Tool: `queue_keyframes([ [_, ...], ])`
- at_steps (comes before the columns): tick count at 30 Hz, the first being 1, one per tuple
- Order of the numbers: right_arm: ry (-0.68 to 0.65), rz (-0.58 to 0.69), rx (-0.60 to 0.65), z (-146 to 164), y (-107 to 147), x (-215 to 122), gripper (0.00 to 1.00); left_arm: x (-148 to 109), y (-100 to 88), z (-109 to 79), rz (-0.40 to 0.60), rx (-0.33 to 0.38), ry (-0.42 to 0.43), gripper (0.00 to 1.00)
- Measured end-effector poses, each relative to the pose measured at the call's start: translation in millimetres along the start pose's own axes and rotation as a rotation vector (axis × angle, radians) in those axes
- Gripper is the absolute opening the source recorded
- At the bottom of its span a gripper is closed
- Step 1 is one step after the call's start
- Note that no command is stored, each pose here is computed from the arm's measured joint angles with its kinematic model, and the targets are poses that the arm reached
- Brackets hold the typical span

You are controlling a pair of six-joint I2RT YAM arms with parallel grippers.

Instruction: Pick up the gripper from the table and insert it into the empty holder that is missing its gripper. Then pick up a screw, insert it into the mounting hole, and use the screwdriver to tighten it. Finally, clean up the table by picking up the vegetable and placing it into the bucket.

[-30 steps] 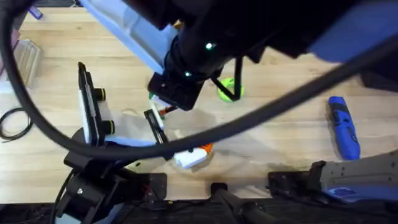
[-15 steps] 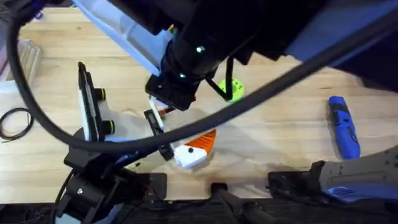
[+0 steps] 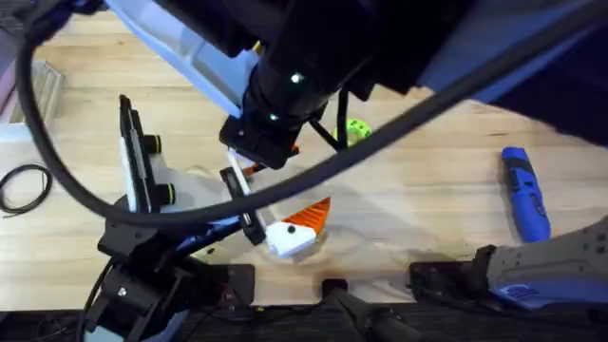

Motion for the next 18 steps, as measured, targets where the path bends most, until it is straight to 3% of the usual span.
queue_keyframes([
  [18,0.001,0.023,0.000,-0.1,2.3,2.2,0.006,0.1,0.3,0.0,0.001,-0.009,0.000,0.986],
])
Point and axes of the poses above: each hand's point on the last joint's axis, 136 mm out from that joint toward the fingers, its own x axis out along the fingers, its own z axis along the line the jaws close on, y = z × x, the point moved 8 cm from there along -x, back along the fingers, and after that the axes turned 8 degrees about x, right-handed, at the moved point
